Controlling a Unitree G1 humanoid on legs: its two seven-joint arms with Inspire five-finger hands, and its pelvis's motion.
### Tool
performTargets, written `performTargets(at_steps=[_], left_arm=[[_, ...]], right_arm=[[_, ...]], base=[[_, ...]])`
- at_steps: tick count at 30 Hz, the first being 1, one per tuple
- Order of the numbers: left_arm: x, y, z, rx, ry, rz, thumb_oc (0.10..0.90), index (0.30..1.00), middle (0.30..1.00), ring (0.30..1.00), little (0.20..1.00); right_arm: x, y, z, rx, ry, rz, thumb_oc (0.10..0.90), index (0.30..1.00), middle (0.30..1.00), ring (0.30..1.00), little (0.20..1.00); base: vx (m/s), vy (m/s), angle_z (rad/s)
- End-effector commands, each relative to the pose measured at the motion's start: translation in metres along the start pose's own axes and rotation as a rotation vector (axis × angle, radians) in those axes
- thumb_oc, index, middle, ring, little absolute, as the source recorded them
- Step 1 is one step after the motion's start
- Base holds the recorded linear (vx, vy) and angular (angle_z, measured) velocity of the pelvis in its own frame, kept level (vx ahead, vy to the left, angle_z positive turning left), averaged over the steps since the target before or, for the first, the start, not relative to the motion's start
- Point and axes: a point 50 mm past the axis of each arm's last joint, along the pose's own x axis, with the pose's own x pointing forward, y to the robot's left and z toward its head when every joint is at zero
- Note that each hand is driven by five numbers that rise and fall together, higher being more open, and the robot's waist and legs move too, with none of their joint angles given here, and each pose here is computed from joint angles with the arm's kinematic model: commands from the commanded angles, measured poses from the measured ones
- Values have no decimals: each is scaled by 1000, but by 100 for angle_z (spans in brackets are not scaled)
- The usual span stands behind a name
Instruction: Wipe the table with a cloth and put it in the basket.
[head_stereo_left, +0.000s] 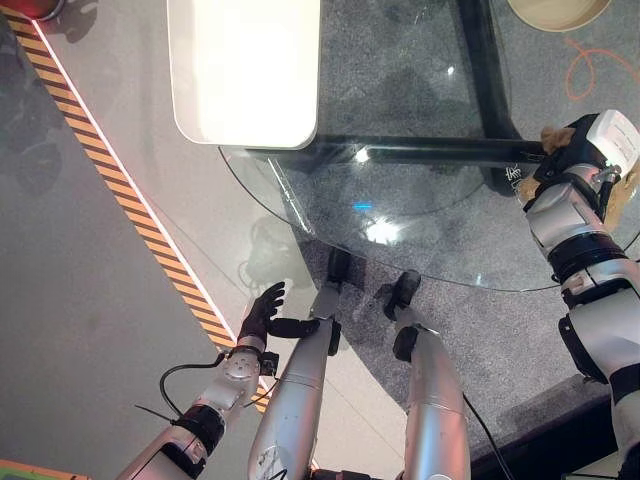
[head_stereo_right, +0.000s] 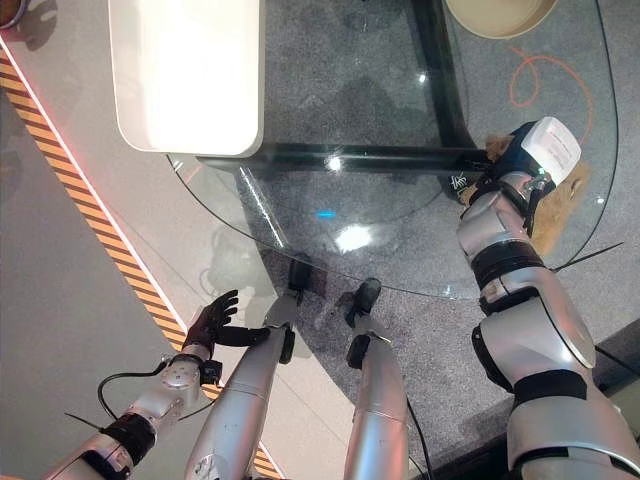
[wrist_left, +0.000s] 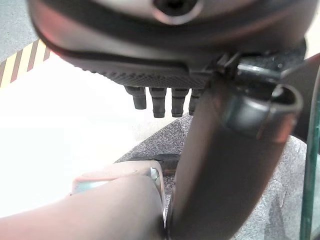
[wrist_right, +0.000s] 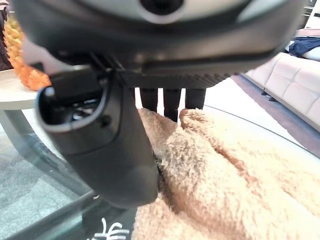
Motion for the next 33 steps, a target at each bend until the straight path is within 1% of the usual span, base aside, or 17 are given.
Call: performTargets(at_steps=[1, 7, 9, 14, 17, 19, 22, 23, 25, 29, 32, 33], left_arm=[[-9, -3, -15, -26, 36, 1, 800, 900, 900, 900, 900], [-9, -5, -15, -33, 39, 8, 800, 900, 900, 900, 900], [-9, -5, -15, -36, 40, 12, 800, 900, 900, 900, 900], [-11, -5, -17, -51, 46, 22, 800, 900, 900, 900, 900], [-12, -5, -19, -65, 54, 35, 800, 900, 900, 900, 900], [-12, -6, -19, -78, 56, 40, 800, 900, 900, 900, 900], [-12, -8, -17, -88, 54, 41, 800, 900, 900, 900, 900], [-11, -9, -15, -92, 53, 39, 800, 900, 900, 900, 900], [-10, -12, -13, -99, 54, 38, 800, 900, 900, 900, 900], [-8, -17, -12, -101, 59, 37, 800, 900, 900, 900, 900], [-8, -20, -12, -103, 62, 29, 800, 900, 900, 900, 900], [-12, -24, -20, -101, 85, 20, 800, 900, 900, 900, 900]], right_arm=[[-16, 42, -61, -87, 177, 208, 100, 300, 300, 300, 200], [-19, 46, -59, -53, 169, 201, 100, 300, 300, 300, 200], [-19, 46, -57, -16, 167, 182, 100, 300, 300, 300, 200], [-19, 37, -41, 218, 127, 61, 100, 300, 300, 300, 200], [-24, 30, -16, 440, 42, 23, 100, 300, 300, 300, 200], [-32, 26, 4, 597, -15, 43, 100, 300, 300, 300, 200], [-40, 22, 23, 741, -84, 75, 100, 300, 300, 300, 200], [-45, 20, 34, 825, -114, 114, 100, 300, 300, 300, 200], [-54, 21, 48, 932, -164, 176, 100, 300, 300, 300, 200], [-79, 23, 77, 1039, -304, 314, 100, 300, 300, 300, 200], [-97, 24, 97, 1057, -402, 390, 100, 300, 300, 300, 200], [-108, 30, 103, 1049, -435, 434, 100, 300, 300, 300, 200]], base=[[0, 0, 0], [0, 0, 0], [0, 0, 0], [-1, 17, 0], [-6, 61, 0], [-12, 63, -1], [-9, 57, -3], [-10, 69, -4], [-7, 63, -4], [3, 43, -4], [26, 51, -3], [64, 53, -3]])
